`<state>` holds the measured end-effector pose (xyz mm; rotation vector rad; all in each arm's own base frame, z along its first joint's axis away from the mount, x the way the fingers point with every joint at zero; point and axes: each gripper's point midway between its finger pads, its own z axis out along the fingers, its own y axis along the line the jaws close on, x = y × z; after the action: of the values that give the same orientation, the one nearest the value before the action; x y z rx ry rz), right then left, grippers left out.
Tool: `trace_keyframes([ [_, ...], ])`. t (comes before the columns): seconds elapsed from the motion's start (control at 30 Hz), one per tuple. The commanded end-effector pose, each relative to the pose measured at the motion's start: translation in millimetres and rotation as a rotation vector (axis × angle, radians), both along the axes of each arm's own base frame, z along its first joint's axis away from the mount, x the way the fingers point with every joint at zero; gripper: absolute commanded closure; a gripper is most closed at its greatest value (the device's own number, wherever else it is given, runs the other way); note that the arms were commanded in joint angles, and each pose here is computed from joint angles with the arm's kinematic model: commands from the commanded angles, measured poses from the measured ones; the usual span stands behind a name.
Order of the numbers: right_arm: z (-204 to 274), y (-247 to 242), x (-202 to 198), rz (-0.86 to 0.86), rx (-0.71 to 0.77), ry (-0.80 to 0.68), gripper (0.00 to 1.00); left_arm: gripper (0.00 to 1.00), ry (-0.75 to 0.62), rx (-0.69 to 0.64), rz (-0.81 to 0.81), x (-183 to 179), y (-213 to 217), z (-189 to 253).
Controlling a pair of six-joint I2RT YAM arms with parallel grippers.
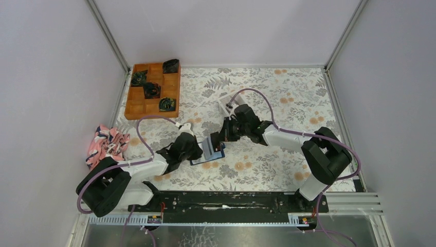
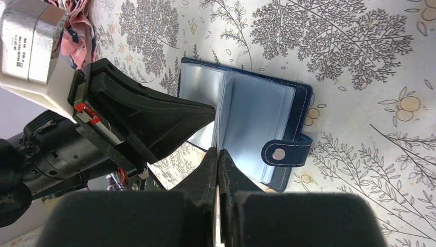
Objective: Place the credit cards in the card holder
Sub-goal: Turn over the card slot in the card holder.
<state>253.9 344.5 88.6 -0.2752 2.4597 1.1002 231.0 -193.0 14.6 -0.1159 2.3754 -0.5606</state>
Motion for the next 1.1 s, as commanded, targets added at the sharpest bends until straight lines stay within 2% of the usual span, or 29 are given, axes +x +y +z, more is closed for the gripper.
trace_keyframes([
  [0.0, 25.0, 23.9, 3.5, 0.035, 0.075, -0.047, 1.0, 0.94, -0.012, 0.024, 0.038, 4.4, 4.0, 8.8],
  [0.43, 24.2, 39.9, -1.6, 0.067, 0.073, -0.055, 1.0, 0.77, -0.066, 0.003, 0.116, 10.2, 11.5, 42.7],
  [0.77, 19.6, 51.7, -6.6, 0.093, 0.064, -0.06, 1.0, 0.76, -0.056, 0.019, 0.171, 1.5, 27.6, 40.1],
  [1.07, 15.9, 63.7, -12.6, 0.124, 0.058, -0.059, 1.0, 0.79, -0.034, 0.027, 0.185, -8.5, 35.3, 34.2],
])
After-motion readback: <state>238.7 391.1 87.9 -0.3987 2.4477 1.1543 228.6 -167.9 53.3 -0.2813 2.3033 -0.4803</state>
